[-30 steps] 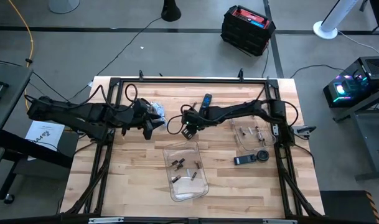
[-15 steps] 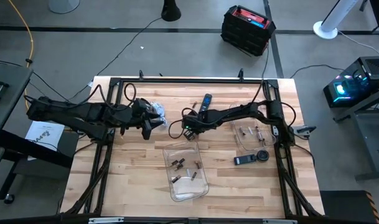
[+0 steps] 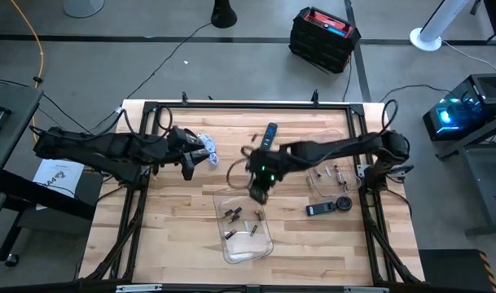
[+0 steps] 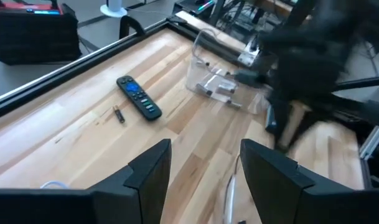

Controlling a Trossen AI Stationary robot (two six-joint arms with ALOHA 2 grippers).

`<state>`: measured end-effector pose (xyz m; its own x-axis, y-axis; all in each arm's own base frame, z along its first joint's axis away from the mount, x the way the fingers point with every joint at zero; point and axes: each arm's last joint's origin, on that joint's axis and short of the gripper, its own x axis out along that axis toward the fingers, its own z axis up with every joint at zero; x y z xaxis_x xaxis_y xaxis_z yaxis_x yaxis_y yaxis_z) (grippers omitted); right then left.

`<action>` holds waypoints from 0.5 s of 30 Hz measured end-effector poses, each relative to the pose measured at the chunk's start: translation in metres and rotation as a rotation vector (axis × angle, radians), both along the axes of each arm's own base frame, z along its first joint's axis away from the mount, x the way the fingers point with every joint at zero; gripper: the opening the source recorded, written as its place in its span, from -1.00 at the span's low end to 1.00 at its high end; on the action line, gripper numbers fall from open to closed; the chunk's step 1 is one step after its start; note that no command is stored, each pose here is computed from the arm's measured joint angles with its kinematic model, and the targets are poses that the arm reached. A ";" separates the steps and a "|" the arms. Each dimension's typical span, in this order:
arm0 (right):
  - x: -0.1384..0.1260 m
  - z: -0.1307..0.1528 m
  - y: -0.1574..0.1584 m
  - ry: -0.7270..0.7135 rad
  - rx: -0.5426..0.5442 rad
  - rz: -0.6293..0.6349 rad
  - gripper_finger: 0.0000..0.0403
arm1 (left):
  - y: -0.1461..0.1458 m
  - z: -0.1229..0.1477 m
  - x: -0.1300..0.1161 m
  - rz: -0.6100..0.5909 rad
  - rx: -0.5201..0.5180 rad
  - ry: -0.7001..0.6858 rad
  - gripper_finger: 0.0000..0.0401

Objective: Sort batteries
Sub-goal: Put the black battery into the left transparent bin

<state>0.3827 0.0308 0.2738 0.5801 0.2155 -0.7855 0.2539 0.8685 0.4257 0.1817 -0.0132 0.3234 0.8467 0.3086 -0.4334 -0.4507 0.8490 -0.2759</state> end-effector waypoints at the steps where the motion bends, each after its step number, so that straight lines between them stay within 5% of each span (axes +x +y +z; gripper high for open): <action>1: 0.001 -0.003 0.008 0.007 0.004 0.034 -0.91 | 0.001 -0.001 0.000 0.003 0.002 0.008 -0.06; 8: 0.012 -0.028 0.029 0.050 -0.006 0.024 -0.61 | 0.004 -0.002 0.001 0.012 -0.005 0.014 -0.06; 15: 0.011 -0.025 -0.002 0.066 -0.096 -0.146 -0.08 | 0.005 -0.002 0.002 -0.013 -0.034 0.015 -0.06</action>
